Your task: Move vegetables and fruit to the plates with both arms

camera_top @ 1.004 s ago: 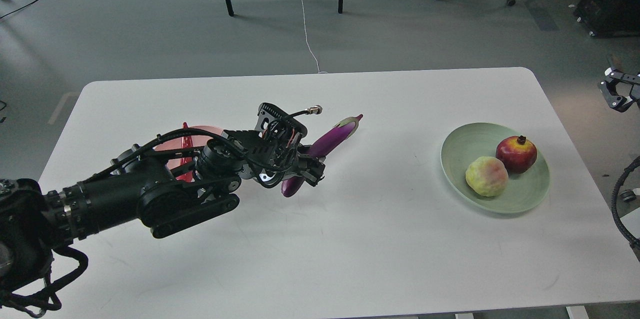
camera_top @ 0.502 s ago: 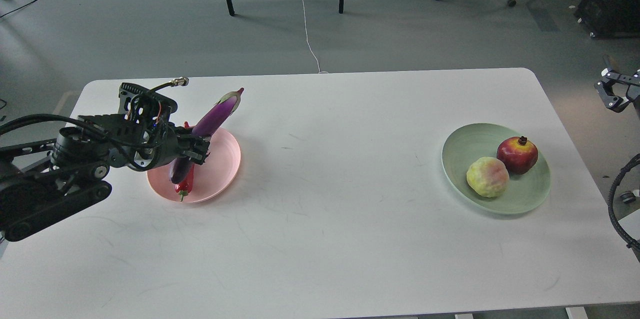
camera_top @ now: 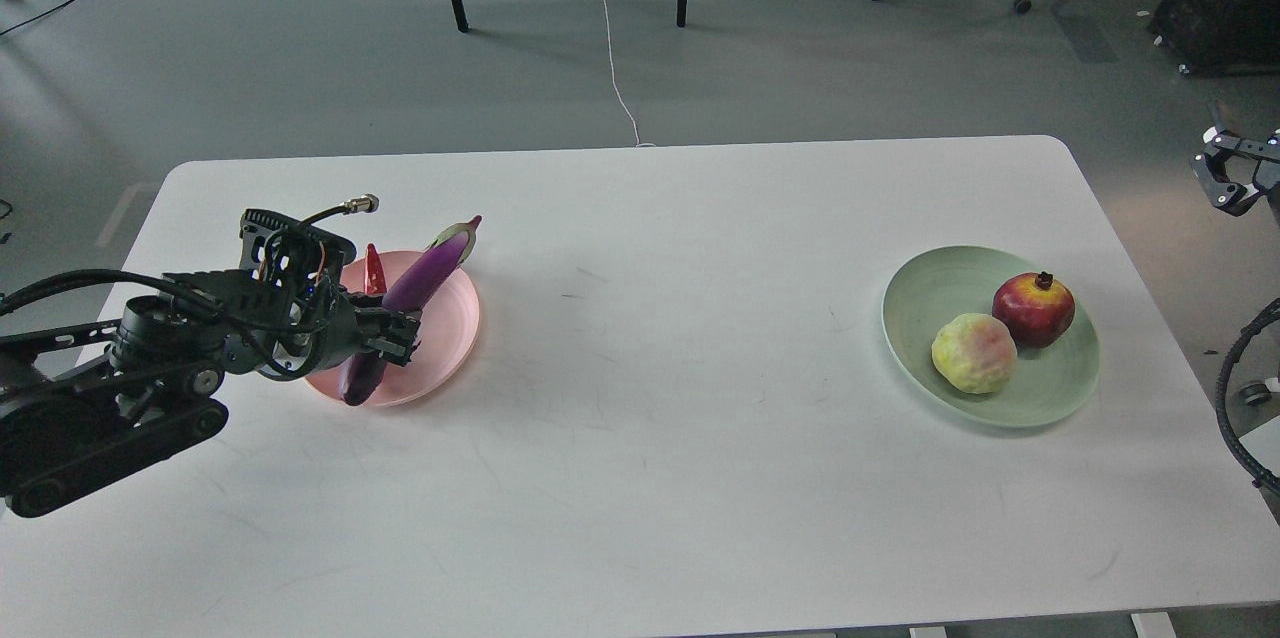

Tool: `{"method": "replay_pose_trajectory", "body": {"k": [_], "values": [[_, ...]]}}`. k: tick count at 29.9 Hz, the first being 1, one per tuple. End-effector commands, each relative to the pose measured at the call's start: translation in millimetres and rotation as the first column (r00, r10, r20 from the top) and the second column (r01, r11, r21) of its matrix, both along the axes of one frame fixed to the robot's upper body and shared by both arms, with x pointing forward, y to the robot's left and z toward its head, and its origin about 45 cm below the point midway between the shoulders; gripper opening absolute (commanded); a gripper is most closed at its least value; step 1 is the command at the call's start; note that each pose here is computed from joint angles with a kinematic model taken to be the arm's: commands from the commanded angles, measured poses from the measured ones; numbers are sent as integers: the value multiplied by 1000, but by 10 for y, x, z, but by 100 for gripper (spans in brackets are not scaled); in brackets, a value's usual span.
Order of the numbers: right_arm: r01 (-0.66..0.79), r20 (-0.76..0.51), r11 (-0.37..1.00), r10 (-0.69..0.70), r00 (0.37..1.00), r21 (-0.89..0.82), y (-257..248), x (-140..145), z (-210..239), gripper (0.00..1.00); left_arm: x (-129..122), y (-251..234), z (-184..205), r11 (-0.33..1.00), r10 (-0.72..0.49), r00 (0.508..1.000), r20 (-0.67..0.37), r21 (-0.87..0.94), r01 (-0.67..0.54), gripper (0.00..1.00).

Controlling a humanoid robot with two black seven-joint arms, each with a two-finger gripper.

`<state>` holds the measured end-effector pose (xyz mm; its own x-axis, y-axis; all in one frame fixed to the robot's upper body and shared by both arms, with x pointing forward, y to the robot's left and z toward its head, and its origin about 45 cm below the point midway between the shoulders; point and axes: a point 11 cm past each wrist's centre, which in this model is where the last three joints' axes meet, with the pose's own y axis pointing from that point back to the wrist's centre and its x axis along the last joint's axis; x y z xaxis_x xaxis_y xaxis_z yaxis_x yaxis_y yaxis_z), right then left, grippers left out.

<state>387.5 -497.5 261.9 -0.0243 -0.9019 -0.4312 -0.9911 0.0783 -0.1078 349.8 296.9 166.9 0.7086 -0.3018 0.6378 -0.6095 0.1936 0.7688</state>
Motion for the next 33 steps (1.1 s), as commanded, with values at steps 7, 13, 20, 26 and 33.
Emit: {"method": "replay_pose_trajectory", "body": {"k": [7, 13, 20, 26, 33], "values": [[-2, -4, 1000, 2, 1000, 1, 2, -8, -17, 98, 14, 19, 28, 1000, 0, 1000, 12, -10, 0, 80], [1, -5, 1000, -1, 1000, -5, -39, -33, -10, 98, 335, 105, 543, 978, 135, 980, 149, -180, -107, 91], [16, 13, 1000, -15, 1000, -6, -52, 7, 69, 99, 830, 284, 1368, 672, 471, 880, 52, -667, -320, 97], [83, 24, 996, -82, 996, -32, -192, 60, 171, 99, 1036, 225, 1438, 219, 519, 805, -286, -866, -449, 97], [74, 3, 997, -74, 997, -33, -154, 48, 85, 99, 1292, 55, 1470, -221, 426, 798, -427, -904, -366, 98]]}}
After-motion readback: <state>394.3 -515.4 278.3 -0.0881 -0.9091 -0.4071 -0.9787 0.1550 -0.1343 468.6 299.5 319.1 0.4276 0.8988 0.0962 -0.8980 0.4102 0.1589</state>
